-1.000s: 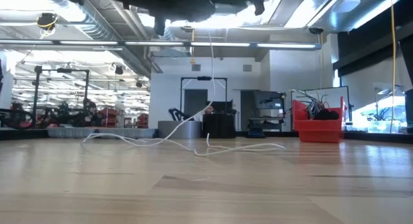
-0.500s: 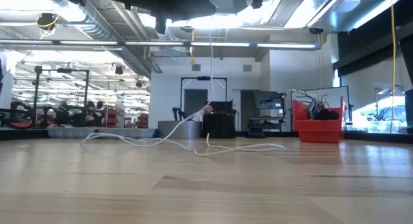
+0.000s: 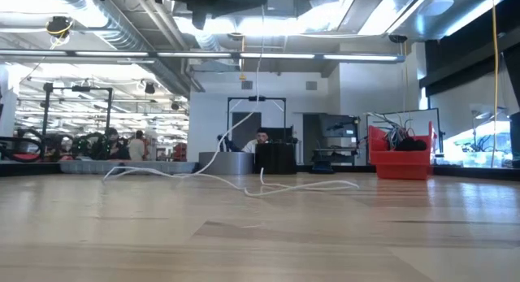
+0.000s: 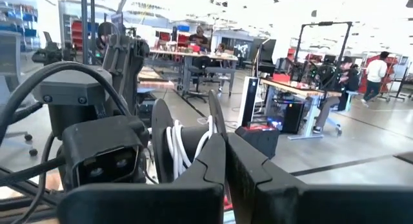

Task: Coil cords
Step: Coil the white wire onto the spool

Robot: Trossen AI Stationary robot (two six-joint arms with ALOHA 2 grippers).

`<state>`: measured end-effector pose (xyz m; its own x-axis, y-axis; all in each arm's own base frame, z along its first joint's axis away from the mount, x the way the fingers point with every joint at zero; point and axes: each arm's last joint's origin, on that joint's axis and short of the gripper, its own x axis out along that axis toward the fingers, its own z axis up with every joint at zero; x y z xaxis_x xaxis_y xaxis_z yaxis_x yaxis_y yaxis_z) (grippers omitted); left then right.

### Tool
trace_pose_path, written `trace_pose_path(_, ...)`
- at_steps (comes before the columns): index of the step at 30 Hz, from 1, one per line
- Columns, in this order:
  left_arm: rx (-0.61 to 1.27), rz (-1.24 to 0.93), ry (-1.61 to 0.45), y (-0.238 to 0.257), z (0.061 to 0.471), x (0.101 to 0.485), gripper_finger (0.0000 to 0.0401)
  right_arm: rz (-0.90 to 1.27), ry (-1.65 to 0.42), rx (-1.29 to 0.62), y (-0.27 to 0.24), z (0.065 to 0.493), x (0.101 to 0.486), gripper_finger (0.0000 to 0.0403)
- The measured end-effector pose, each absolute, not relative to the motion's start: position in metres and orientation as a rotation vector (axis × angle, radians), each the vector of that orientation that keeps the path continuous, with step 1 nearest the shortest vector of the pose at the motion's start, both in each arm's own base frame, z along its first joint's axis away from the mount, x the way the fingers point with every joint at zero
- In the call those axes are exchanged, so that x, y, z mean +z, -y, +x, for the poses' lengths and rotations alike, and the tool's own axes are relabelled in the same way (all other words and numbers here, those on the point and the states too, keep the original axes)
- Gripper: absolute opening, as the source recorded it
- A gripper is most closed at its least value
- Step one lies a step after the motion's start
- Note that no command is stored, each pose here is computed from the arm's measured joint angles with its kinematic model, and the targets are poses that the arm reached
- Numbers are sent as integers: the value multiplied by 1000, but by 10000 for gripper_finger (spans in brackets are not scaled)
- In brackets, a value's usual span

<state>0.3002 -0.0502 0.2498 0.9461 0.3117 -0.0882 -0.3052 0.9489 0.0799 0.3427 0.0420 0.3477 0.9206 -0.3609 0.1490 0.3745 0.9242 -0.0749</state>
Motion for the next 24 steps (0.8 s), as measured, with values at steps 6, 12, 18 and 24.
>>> trace_pose_path(6, 313, 67, -103, 50, 300, 249, 1, -106, 127, -378, -42, 344, 361, 5)
trace_pose_path(12, 311, 67, -106, 50, 300, 249, 1, -100, 153, -381, -42, 345, 374, 5)
trace_pose_path(18, 309, 66, -104, 50, 300, 248, 1, -112, 187, -386, -42, 344, 391, 5)
trace_pose_path(24, 306, 86, -113, 51, 300, 247, 1, -113, 176, -384, -41, 340, 399, 5)
